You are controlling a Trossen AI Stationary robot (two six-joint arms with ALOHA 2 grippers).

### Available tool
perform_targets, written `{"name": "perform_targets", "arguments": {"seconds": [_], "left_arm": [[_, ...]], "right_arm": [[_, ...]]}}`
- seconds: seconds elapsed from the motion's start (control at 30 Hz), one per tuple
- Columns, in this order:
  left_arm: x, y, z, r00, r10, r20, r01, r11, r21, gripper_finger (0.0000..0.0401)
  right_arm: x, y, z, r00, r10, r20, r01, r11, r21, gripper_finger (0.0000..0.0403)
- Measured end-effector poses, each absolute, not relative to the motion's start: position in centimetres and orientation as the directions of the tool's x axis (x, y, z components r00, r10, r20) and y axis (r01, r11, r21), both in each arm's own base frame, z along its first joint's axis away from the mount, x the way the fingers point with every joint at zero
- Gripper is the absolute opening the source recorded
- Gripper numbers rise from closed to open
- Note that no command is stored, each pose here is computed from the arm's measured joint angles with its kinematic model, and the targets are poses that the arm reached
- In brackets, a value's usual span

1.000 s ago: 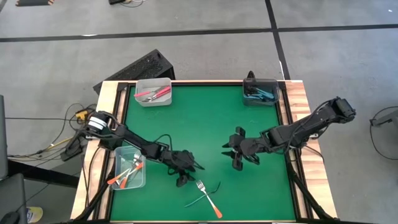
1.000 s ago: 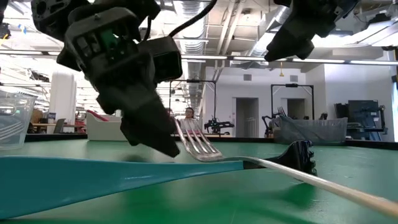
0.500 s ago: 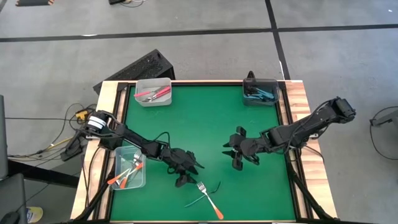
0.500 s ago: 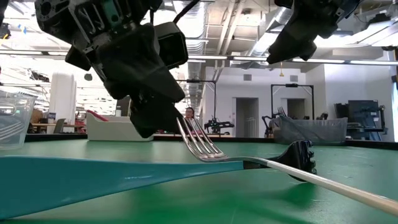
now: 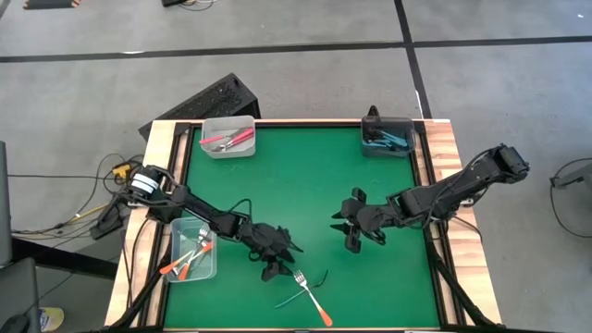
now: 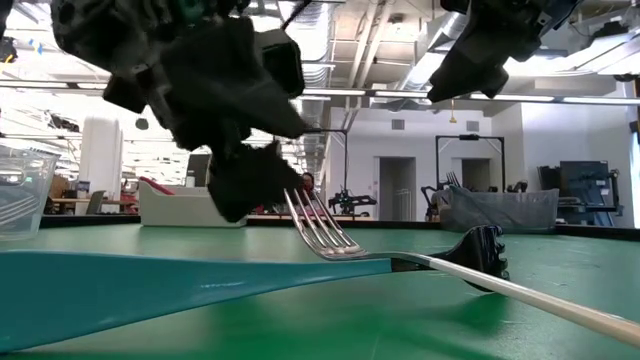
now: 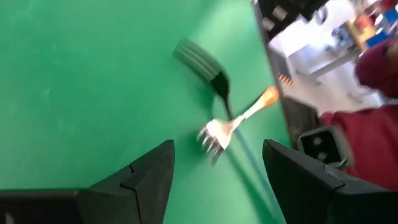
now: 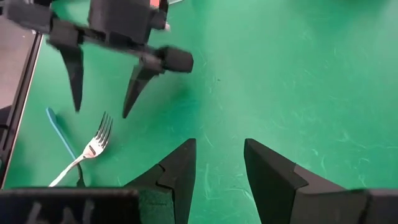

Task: Sort silverware by color (type)
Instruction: Put the orange fork into the transparent bin

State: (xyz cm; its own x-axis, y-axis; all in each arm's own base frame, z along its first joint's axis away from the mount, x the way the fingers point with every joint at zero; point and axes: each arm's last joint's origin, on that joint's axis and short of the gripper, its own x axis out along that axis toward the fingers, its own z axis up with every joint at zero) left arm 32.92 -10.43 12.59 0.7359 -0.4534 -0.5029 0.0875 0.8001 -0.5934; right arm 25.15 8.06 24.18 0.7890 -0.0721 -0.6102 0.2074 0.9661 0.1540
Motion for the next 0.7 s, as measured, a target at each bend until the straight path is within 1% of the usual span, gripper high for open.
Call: {"name": "perform_targets", "arguments": {"seconds": [0.1,0.17,0.3,0.4,0.47,0.53,0.7], "left_arm": [[33.6,-10.7,12.1,0.742,-0.459,-0.489,0.072,0.779,-0.622,0.0231],[34.1,-10.9,11.1,0.716,-0.469,-0.518,0.052,0.775,-0.629,0.0231],[35.4,-11.3,10.4,0.694,-0.502,-0.517,0.068,0.76,-0.646,0.023],[35.8,-11.4,10.3,0.668,-0.503,-0.548,0.056,0.769,-0.637,0.0215],[35.9,-11.4,10.4,0.655,-0.493,-0.573,0.056,0.788,-0.614,0.0192],[35.8,-11.4,10.6,0.645,-0.492,-0.585,0.071,0.8,-0.595,0.0159],[35.6,-11.2,10.7,0.616,-0.5,-0.609,0.113,0.821,-0.559,0.0048]], "right_arm": [[25.2,8.1,24.2,0.789,-0.072,-0.61,0.218,0.961,0.168,0.0161],[25.1,8.0,24.2,0.788,-0.073,-0.611,0.221,0.96,0.171,0.0161],[25.1,8.1,24.1,0.783,-0.074,-0.618,0.231,0.956,0.178,0.0161],[24.9,8.1,24.0,0.772,-0.074,-0.631,0.236,0.956,0.176,0.0161],[24.9,8.2,23.9,0.767,-0.075,-0.637,0.236,0.956,0.172,0.0161],[24.9,8.2,23.9,0.766,-0.075,-0.638,0.236,0.957,0.171,0.0161],[24.8,8.1,23.9,0.763,-0.083,-0.642,0.242,0.956,0.163,0.0156]]}}
